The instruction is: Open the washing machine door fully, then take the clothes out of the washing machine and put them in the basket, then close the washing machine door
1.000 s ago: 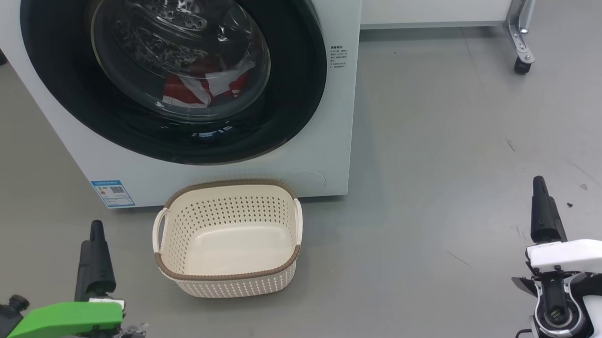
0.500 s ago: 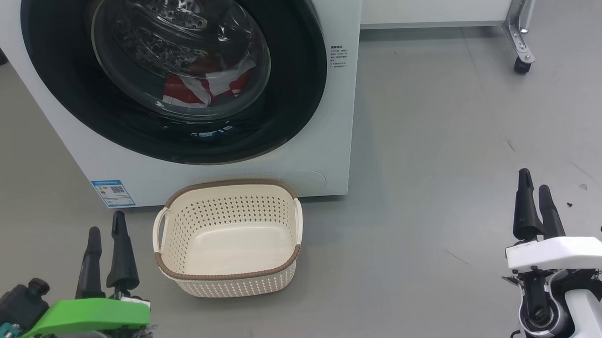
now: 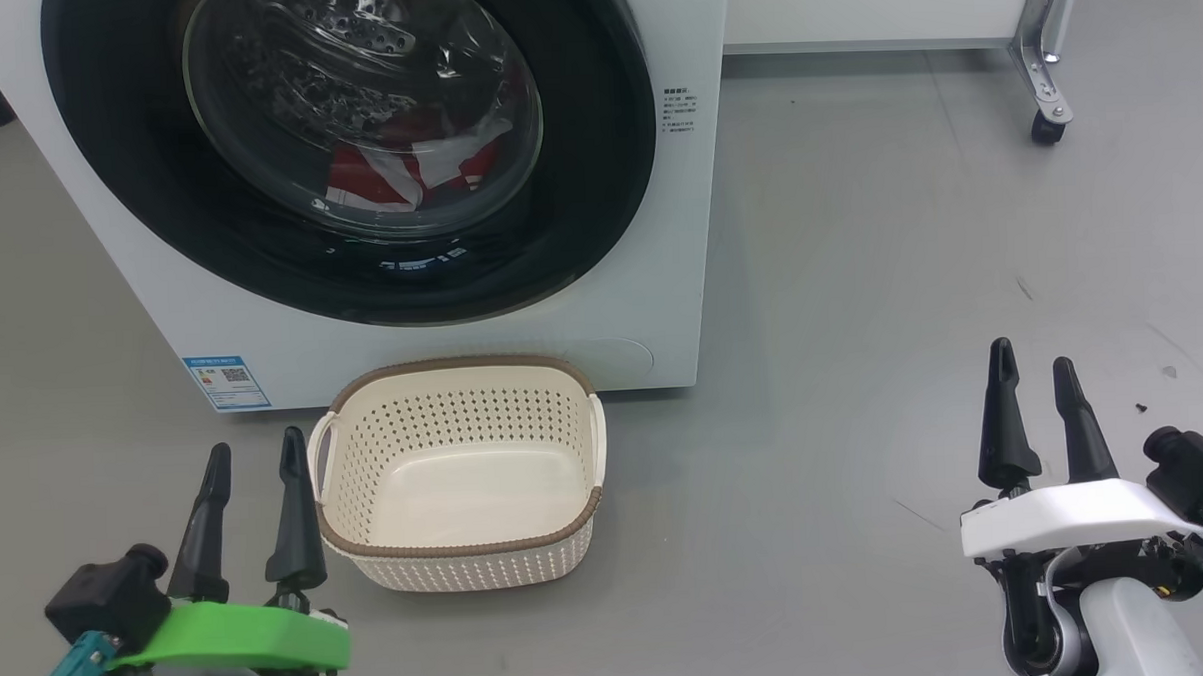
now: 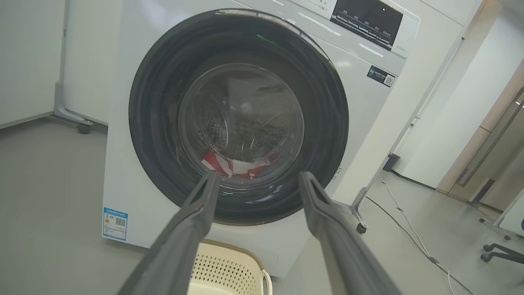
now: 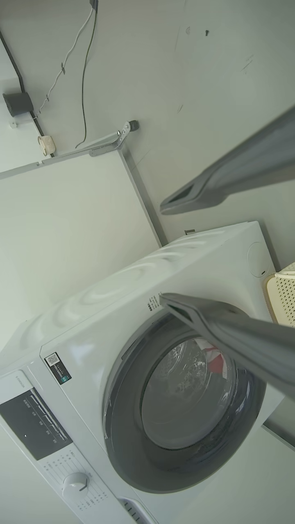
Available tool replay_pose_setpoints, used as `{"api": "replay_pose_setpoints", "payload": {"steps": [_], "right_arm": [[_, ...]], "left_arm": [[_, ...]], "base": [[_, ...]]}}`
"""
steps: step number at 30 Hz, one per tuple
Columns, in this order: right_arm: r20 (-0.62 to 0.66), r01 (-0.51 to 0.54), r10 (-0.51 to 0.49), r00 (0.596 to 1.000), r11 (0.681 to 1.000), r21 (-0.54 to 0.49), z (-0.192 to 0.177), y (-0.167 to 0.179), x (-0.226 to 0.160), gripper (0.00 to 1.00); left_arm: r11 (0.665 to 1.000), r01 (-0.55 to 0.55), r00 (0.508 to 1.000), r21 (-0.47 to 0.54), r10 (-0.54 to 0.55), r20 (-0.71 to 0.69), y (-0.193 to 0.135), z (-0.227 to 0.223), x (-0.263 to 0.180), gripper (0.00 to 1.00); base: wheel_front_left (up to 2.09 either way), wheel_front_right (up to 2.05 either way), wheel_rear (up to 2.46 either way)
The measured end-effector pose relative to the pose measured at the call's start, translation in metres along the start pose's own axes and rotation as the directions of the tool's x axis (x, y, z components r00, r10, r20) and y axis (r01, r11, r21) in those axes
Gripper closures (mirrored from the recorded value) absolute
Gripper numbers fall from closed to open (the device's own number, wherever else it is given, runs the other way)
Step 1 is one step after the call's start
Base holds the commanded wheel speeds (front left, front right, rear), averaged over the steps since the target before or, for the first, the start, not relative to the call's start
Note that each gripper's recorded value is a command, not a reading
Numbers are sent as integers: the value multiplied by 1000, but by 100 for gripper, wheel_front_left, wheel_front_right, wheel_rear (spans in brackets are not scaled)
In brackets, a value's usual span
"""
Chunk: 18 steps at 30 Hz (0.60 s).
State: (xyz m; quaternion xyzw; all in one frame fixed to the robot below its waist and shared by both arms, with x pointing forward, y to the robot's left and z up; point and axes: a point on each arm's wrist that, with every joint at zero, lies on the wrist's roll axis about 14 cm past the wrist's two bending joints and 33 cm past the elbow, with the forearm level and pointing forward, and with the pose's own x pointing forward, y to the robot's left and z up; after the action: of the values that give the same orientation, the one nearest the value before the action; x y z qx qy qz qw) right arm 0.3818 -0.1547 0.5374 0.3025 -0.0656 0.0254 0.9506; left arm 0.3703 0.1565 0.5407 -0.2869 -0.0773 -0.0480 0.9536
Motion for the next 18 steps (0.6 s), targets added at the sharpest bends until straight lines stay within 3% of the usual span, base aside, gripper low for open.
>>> {"api": "replay_pose_setpoints", "payload": {"steps": [10, 18], "right_arm": [[-12, -37, 36, 999, 987, -158, -9, 9, 0, 0], [-71, -20, 6, 997, 980, -200, -28, 0, -4, 0]], "left_arm": [[984, 39, 999, 175, -35, -28, -8, -12, -1, 0], [971, 26, 997, 238, -8, -74, -1, -26, -4, 0]], "base": [[0, 0, 0], [0, 0, 0]]}}
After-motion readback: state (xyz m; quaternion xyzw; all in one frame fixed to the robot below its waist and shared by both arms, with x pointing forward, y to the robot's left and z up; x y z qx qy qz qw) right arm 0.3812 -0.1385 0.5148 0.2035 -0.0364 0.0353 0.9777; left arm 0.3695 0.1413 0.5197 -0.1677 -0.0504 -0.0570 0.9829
